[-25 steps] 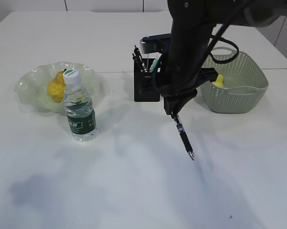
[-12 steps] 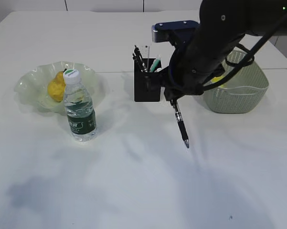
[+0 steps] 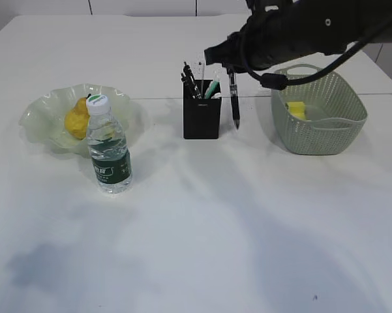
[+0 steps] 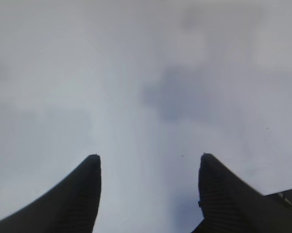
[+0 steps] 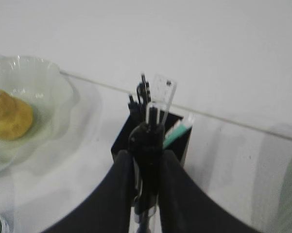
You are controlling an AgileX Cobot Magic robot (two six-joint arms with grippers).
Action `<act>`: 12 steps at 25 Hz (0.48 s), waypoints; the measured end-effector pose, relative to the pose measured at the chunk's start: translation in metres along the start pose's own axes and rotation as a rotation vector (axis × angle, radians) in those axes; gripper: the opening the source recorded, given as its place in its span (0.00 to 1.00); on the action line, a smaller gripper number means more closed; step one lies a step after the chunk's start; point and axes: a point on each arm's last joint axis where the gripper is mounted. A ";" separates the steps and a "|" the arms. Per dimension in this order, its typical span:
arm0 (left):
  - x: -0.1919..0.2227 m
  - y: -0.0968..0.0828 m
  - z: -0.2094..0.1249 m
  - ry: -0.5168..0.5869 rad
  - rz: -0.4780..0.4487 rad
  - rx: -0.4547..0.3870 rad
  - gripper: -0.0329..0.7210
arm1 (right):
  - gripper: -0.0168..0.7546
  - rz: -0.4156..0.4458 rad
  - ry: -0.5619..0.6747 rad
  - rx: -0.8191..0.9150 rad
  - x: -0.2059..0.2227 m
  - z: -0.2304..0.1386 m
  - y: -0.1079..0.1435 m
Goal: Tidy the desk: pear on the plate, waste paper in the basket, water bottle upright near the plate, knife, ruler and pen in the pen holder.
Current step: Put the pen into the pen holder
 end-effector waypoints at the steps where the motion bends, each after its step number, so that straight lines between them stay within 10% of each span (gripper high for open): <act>1: 0.000 0.000 0.000 0.000 0.000 0.000 0.64 | 0.14 0.003 -0.040 -0.007 0.001 0.004 0.000; 12: 0.000 0.000 0.000 0.000 0.000 0.000 0.64 | 0.14 0.003 -0.247 -0.069 0.052 0.033 0.000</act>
Point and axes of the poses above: a point on each arm's last joint axis where the gripper is mounted, x pointing out along that axis toward the gripper, y along the wrist's bending axis when the last joint is at zero, z = x × y, and after that the axes turned 5 degrees about -x, right-handed
